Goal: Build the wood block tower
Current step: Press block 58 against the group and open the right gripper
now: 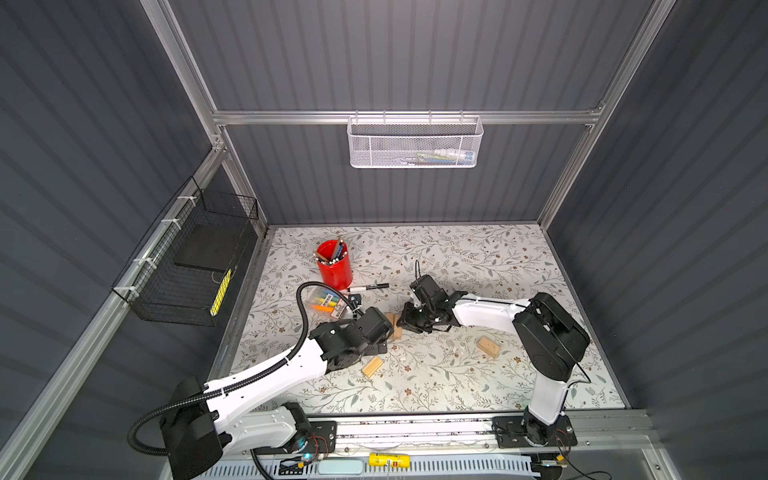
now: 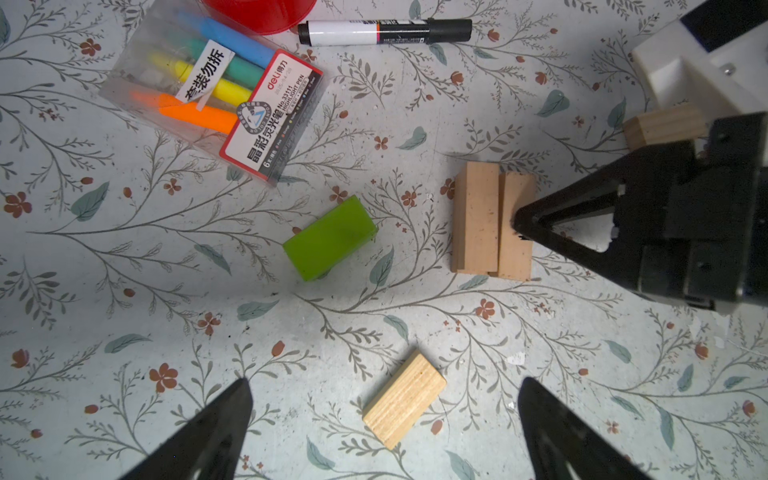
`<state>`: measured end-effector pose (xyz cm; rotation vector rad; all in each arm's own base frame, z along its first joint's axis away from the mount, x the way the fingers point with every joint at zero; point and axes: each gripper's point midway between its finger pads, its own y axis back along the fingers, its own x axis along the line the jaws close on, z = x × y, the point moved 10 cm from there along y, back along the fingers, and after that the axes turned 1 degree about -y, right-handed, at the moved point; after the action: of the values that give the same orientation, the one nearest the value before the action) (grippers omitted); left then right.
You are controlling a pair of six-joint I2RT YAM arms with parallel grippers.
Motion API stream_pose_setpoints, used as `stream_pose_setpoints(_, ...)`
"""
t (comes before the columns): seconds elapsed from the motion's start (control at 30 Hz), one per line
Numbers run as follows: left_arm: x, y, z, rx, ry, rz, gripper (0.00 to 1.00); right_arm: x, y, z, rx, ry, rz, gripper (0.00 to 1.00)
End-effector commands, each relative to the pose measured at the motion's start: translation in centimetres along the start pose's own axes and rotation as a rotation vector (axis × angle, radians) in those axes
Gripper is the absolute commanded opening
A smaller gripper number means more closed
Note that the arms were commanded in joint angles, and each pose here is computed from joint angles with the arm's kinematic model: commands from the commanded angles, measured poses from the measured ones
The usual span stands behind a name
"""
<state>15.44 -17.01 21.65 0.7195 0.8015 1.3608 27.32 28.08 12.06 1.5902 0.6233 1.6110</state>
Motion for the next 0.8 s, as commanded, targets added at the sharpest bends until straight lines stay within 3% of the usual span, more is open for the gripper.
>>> stream_pose_setpoints(0.0,0.0,0.3,0.5,-0.006,-0.003,0.0,1.0,-0.1,-0.3,0.2,-0.006,0.009,-0.006,0.23)
stream_pose_setpoints(0.77,0.0,0.5,0.6,-0.008,0.0,-0.001,1.0,0.3,1.6,-0.1,-0.036,0.056,0.005,0.24)
